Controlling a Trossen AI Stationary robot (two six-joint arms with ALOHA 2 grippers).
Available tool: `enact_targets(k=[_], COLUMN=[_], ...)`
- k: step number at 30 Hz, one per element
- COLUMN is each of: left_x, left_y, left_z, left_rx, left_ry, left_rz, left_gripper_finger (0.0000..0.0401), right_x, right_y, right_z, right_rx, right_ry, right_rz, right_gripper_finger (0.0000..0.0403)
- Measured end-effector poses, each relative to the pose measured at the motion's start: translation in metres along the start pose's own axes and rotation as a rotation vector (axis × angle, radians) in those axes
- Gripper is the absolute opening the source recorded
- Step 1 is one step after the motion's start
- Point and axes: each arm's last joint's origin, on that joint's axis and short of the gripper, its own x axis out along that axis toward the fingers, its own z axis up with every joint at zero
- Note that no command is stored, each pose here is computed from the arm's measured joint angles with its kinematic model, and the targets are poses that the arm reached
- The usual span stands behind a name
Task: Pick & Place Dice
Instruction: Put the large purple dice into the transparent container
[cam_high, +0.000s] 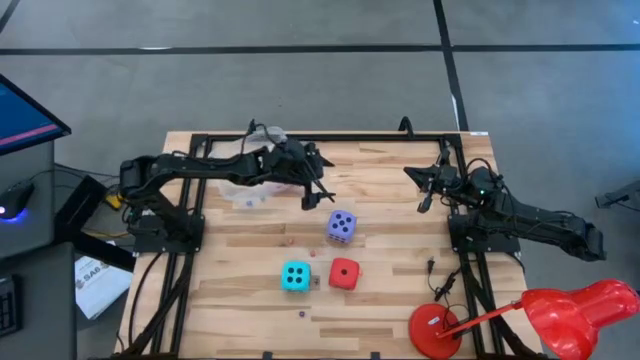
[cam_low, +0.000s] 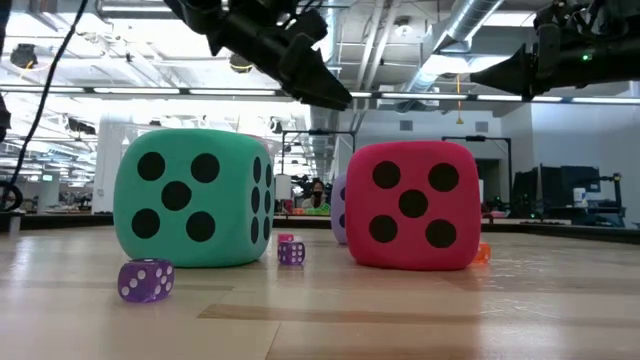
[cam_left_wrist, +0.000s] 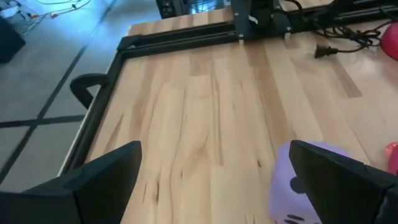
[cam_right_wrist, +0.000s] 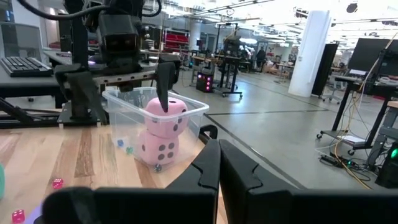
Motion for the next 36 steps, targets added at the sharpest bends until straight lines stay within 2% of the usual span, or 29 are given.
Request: enact_targets(k=[7, 11, 16, 18, 23, 29, 36], left_x=[0.03, 0.048, 0.065, 0.067, 0.067, 0.066, 0.07], left_y=[-0.011, -0.009, -0.01, -0.015, -0.032, -0.045, -0.046], left_z=[0.002, 0.009, 0.017, 0.018, 0.013, 0.015, 0.012], left_rx=[0.029, 0.029, 0.02, 0.021, 0.08, 0.1, 0.093], left_ry=[0.026, 0.038, 0.044, 0.05, 0.112, 0.117, 0.129], left_rz=[-0.041, -0.048, -0.184, -0.245, -0.309, -0.34, -0.345], left_gripper_finger=[0.0398, 0.0398, 0.0398, 0.0398, 0.0398, 0.0398, 0.0398], right_x=[0.0, 0.0, 0.0, 0.0, 0.0, 0.0, 0.0], right_y=[0.0, 0.0, 0.0, 0.0, 0.0, 0.0, 0.0], right_z=[0.0, 0.002, 0.003, 0.003, 0.003, 0.003, 0.002], right_rx=[0.0, 0.001, 0.002, 0.002, 0.001, 0.002, 0.001], right_ry=[0.0, -0.016, -0.03, -0.03, -0.03, -0.03, -0.019], right_rz=[0.0, -0.002, -0.004, -0.004, -0.004, -0.003, -0.002], right_gripper_finger=[0.0, 0.0, 0.0, 0.0, 0.0, 0.0, 0.0])
